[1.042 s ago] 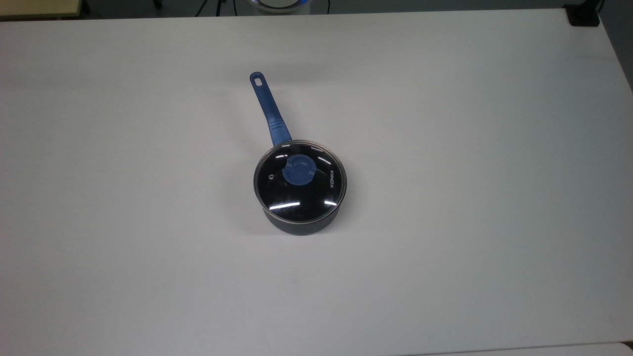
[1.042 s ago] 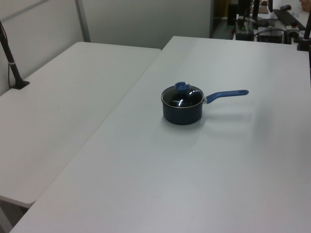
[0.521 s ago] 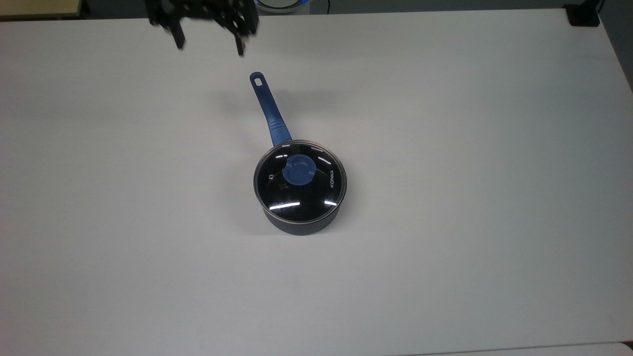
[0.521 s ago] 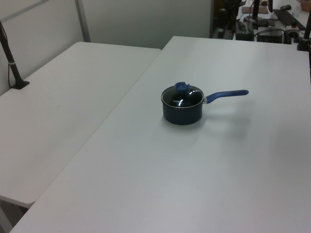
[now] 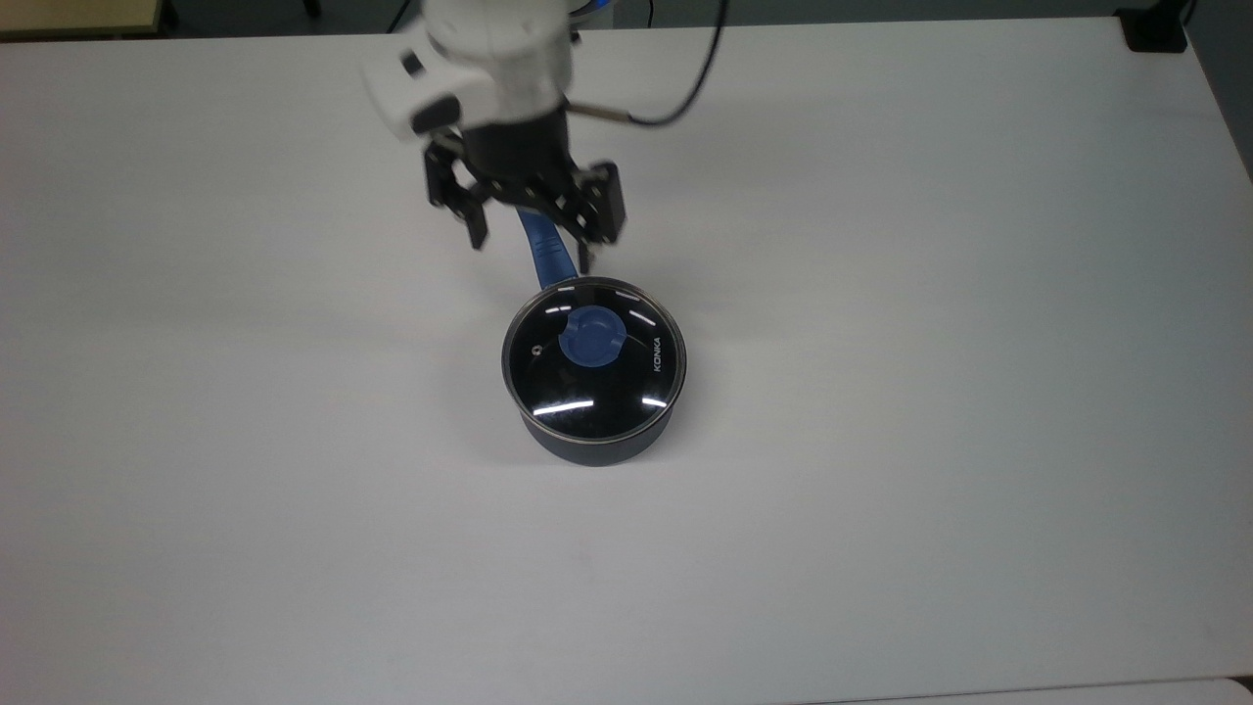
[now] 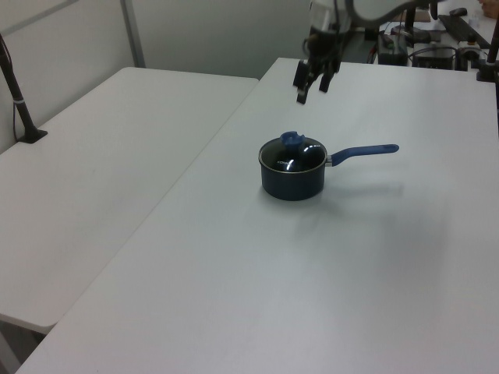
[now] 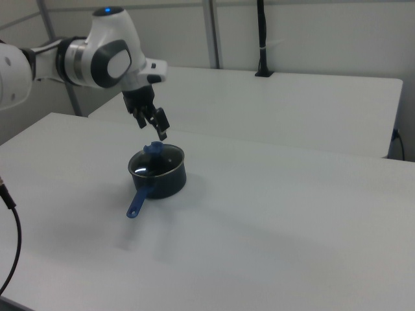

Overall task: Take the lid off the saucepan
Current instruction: 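Move the open gripper down over the blue knob of the glass lid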

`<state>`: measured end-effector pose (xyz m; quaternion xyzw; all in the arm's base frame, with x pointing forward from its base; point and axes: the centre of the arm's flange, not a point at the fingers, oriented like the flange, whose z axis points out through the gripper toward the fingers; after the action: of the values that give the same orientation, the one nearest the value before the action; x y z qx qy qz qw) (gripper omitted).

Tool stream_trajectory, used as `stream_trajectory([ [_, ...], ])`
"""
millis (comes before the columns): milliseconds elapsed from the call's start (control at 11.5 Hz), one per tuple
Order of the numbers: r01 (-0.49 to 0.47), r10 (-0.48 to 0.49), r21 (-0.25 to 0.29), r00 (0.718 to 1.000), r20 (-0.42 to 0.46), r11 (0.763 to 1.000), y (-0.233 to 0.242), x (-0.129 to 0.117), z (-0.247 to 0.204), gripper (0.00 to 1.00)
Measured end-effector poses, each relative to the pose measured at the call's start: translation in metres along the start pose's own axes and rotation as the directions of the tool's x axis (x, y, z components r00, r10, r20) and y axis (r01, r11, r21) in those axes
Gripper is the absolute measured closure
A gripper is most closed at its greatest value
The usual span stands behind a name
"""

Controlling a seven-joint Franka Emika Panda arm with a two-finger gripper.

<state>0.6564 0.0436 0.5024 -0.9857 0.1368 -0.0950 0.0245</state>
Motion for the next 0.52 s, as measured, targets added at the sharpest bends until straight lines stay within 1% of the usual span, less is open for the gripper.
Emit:
stream_trajectory([
  [174, -0.007, 0.008, -0.012, 1.000, 0.030, 1.000, -0.019, -0.003, 0.035, 0.00],
  [261, -0.026, 0.026, -0.017, 0.999, 0.022, 1.000, -0.029, -0.004, 0.046, 0.00],
  [347, -0.082, 0.082, -0.019, 0.997, 0.008, 0.996, -0.036, -0.004, 0.056, 0.00],
  [521, -0.134, 0.134, -0.018, 0.991, -0.002, 0.991, -0.041, -0.003, 0.068, 0.00],
])
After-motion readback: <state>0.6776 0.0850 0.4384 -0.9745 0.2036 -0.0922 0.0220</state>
